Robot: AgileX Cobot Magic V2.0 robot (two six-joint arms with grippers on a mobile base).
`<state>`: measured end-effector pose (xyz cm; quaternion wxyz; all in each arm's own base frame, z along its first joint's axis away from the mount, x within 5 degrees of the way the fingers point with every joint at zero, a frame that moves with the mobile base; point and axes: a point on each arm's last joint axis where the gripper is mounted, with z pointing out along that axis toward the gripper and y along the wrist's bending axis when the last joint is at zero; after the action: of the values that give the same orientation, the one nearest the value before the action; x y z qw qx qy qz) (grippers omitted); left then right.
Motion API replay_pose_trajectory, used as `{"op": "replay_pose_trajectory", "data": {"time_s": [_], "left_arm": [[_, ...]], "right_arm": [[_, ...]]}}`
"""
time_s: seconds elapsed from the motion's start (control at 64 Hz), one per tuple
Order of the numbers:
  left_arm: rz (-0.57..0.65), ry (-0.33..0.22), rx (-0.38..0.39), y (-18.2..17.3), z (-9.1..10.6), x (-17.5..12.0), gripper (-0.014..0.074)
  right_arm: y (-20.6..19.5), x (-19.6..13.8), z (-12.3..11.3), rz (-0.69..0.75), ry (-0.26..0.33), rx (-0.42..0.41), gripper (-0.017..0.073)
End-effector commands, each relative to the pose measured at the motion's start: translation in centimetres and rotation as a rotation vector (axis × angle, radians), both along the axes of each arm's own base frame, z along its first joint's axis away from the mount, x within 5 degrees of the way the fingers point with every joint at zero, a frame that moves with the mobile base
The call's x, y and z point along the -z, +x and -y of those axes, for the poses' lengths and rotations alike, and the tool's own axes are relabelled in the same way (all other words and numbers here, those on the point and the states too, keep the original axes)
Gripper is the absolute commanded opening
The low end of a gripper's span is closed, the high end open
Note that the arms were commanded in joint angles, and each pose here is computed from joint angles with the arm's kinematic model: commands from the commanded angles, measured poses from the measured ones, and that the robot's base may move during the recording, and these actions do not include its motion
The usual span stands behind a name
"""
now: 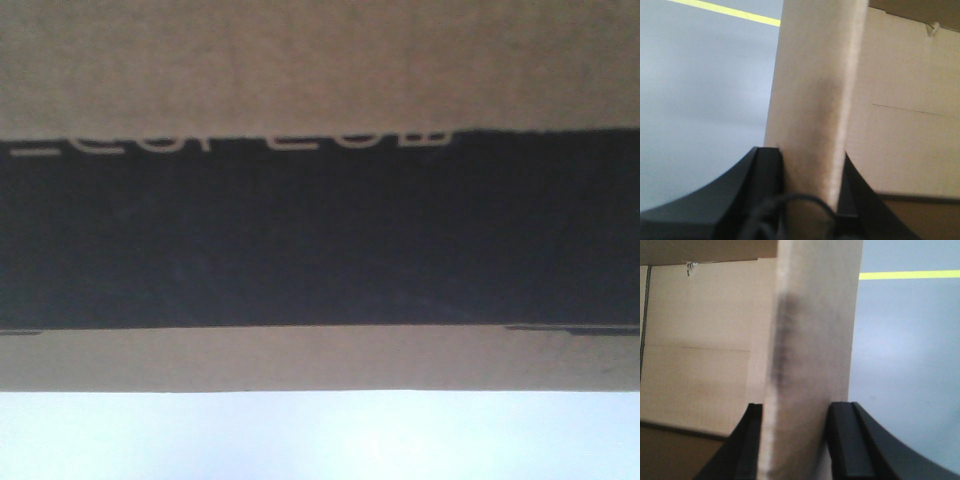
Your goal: Grab box from left shelf to table start
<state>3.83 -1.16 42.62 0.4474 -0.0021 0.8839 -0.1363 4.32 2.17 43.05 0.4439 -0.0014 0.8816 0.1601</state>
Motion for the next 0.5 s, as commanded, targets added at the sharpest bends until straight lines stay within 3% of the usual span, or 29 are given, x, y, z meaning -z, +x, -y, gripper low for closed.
{"op": "replay_pose_trajectory", "data": {"time_s": [0.0,0.485], "left_arm": [[-0.052,-0.052,0.007,-1.09,0.09,-0.41,-0.0013],[-0.053,-0.06,0.014,-1.1,0.18,-0.42,-0.0013]], "right_arm": [[-0.2,-0.43,0.44,0.004,-0.041,0.029,0.0022],[-0.2,-0.43,0.44,0.004,-0.041,0.029,0.0022]]}}
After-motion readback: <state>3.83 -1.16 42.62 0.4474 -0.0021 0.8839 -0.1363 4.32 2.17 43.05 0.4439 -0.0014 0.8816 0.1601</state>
